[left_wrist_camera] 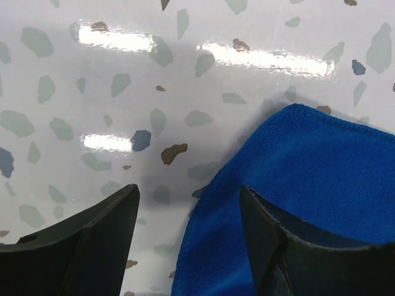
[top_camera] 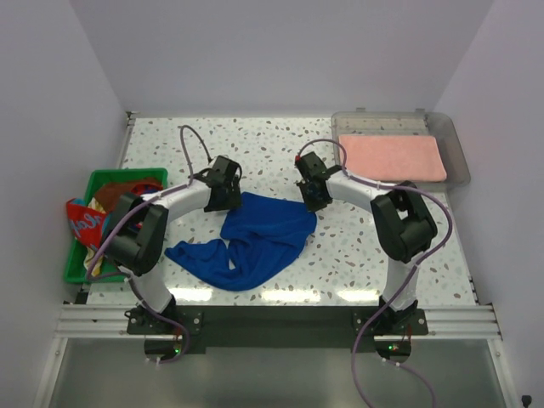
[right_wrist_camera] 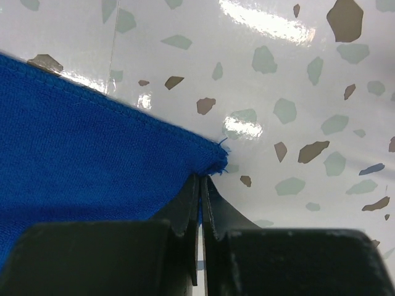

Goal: Fold and stack the towels
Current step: Flatten out the crumpled towel

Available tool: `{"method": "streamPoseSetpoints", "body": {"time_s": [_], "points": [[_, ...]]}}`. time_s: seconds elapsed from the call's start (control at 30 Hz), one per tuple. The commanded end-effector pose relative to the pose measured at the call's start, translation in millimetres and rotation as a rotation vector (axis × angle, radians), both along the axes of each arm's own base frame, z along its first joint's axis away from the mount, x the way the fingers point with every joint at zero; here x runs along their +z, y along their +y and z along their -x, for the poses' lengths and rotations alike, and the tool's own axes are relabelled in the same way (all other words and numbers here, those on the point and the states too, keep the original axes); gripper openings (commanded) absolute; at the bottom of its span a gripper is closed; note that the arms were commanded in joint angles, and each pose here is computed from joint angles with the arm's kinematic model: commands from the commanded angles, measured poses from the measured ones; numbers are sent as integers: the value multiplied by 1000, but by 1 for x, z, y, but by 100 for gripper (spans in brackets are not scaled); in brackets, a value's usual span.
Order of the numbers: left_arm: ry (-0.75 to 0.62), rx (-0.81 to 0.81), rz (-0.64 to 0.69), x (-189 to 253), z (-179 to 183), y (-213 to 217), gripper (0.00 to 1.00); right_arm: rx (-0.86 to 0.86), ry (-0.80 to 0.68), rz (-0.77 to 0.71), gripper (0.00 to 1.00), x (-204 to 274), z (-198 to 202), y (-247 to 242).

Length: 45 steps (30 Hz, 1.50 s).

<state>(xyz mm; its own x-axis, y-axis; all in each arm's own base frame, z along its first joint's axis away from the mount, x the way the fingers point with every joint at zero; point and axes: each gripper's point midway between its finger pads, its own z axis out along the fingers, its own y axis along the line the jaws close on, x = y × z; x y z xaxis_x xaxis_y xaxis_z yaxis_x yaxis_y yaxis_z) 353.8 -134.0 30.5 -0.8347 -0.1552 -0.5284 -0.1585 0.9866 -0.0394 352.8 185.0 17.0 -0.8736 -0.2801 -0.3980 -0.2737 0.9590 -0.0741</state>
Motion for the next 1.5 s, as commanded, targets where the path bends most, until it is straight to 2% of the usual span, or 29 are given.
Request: {"method": "streamPoseSetpoints", "body": {"time_s": [0.0,0.17,0.3,0.33,0.43,0.47,0.6,0.63,0.67,0.77,0.8,0.83,0.9,0.93,0.97,1.03,1.1,1.17,1.23,1.27,1.33,1.37,1.4,1.47], "points": [[-55,-38,60,6,-28,-19,70,-25,41,36,0,-5,15,-13],[-79,-79,95,6,-47,-34,62,-27,41,25,0,-5,13,-11],[-65,-117,106,-5,-52,-43,46,-30,42,16,0,-5,14,-9],[-64,-131,112,-7,-52,-47,31,-35,39,14,0,-4,13,-10],[-83,-157,88,-5,-57,-50,0,-34,45,5,0,-5,15,-8],[-101,-157,70,4,-61,-49,0,-36,43,5,0,-4,14,-8],[-216,-84,-121,65,-58,-40,0,-40,29,-6,0,1,13,-6],[-278,-19,-220,87,-60,-27,0,-41,22,-6,0,3,13,-7],[-274,-23,-260,94,-50,-27,0,-47,20,-7,0,4,13,-8],[-314,-104,-181,119,-22,-60,9,-50,17,-12,0,4,15,-8],[-312,-122,-146,118,-13,-66,21,-50,23,-14,0,2,16,-8],[-268,-149,-98,103,1,-68,28,-51,23,-16,0,2,16,-8],[-307,-150,-2,117,11,-74,37,-51,24,-19,0,2,18,-8],[-270,-198,57,105,25,-80,37,-51,23,-16,0,2,19,-9],[-343,-217,149,126,25,-90,38,-53,23,-14,0,1,19,-10],[-354,-233,202,122,32,-90,39,-50,28,-13,0,0,20,-10],[-357,-198,207,120,24,-79,45,-51,29,-16,0,0,20,-10],[-293,-162,203,105,8,-62,49,-54,29,-22,0,0,19,-9],[-277,-205,258,104,-4,-69,52,-53,31,-23,0,0,20,-9],[-252,-252,229,92,-9,-70,57,-52,31,-21,0,0,19,-10],[-256,-338,228,96,-20,-84,59,-49,31,-17,0,0,20,-10],[-240,-425,193,84,-22,-88,63,-49,34,-13,0,0,21,-12],[-221,-506,225,81,-19,-100,64,-49,34,-15,0,0,21,-13],[-230,-634,206,78,-22,-110,67,-44,37,-13,0,-1,22,-13]]}}
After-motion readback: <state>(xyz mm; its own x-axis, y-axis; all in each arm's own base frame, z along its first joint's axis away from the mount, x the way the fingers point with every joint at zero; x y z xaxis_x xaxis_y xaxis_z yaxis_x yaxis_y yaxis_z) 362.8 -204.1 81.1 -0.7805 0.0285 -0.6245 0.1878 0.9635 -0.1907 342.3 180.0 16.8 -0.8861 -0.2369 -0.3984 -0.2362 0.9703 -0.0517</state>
